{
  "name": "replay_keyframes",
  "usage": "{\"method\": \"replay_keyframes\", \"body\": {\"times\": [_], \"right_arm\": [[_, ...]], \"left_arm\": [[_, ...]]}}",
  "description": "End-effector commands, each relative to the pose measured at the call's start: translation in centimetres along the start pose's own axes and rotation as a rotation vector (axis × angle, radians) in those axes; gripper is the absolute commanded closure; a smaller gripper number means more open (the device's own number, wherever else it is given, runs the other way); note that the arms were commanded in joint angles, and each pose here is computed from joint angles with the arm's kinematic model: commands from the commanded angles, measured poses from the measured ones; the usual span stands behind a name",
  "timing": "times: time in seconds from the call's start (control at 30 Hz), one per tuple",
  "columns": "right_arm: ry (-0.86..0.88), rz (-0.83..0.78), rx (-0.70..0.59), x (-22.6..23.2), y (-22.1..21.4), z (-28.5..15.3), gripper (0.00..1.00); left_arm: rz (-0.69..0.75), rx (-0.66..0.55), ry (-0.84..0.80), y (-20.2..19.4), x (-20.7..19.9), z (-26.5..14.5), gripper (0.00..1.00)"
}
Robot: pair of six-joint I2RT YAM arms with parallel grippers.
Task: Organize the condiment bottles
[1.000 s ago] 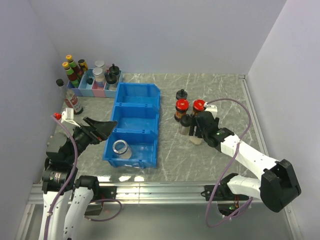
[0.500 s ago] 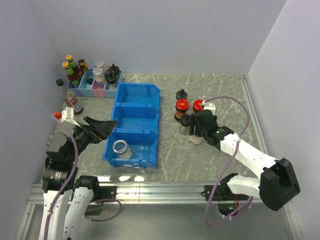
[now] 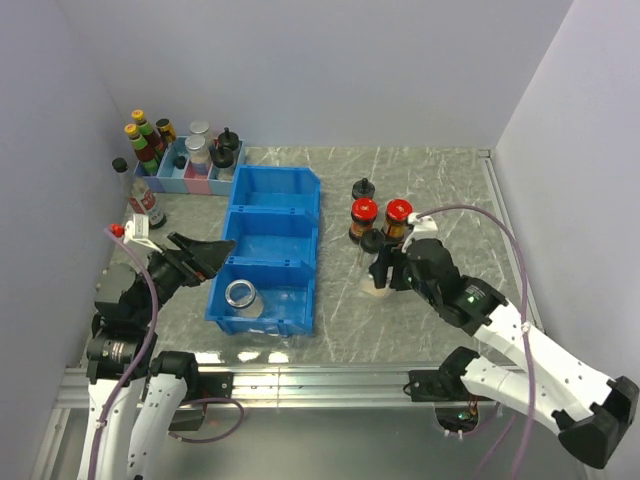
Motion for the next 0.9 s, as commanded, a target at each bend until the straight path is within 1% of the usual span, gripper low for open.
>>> {"method": "replay_keyframes", "body": {"times": [0.0,0.1,0.13,0.2,0.27,0.4,0.43,0.5,0.87], "right_arm": [[0.205,-0.020,-0.071,4.5,2.8,-2.5,1.00],[0.272,-0.069,-0.071,7.3,3.0,-2.4,1.00],[0.275,-0.090,-0.048,8.0,2.6,-1.7,1.00],[0.325,-0.125,-0.059,10.0,2.8,-1.7,1.00],[0.352,-0.163,-0.043,11.5,2.3,-1.1,1.00],[0.396,-0.220,-0.038,14.1,2.2,0.0,1.00],[0.399,-0.235,-0.017,14.7,1.7,0.6,1.00],[0.432,-0.255,-0.015,16.1,1.7,0.5,1.00],[0.474,-0.339,0.041,21.8,-0.2,2.6,1.00]], "left_arm": [[-0.002,-0.003,-0.034,0.2,-0.3,0.4,0.01],[-0.012,-0.003,-0.036,0.1,-0.2,0.4,0.01],[-0.012,-0.004,-0.035,0.0,-0.2,0.4,0.01],[-0.012,-0.007,-0.032,0.1,-0.3,0.3,0.01],[-0.003,-0.011,-0.027,0.2,-0.4,0.0,0.01],[0.011,-0.021,-0.026,0.4,-0.7,-0.4,0.00],[0.014,-0.021,-0.024,0.4,-0.7,-0.4,0.01],[0.016,-0.020,-0.021,0.4,-0.7,-0.5,0.01],[0.015,-0.026,-0.020,0.3,-0.7,-0.8,0.01]]}}
Point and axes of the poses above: each gripper's point midway between its finger pads, its own z axis out along the fingers, its own x axis along the line the jaws close on, y = z × x, the point moved 6 cm from there along -z, back along the fingers, and after that the axes turned 1 degree about z, right-handed, at the moved point
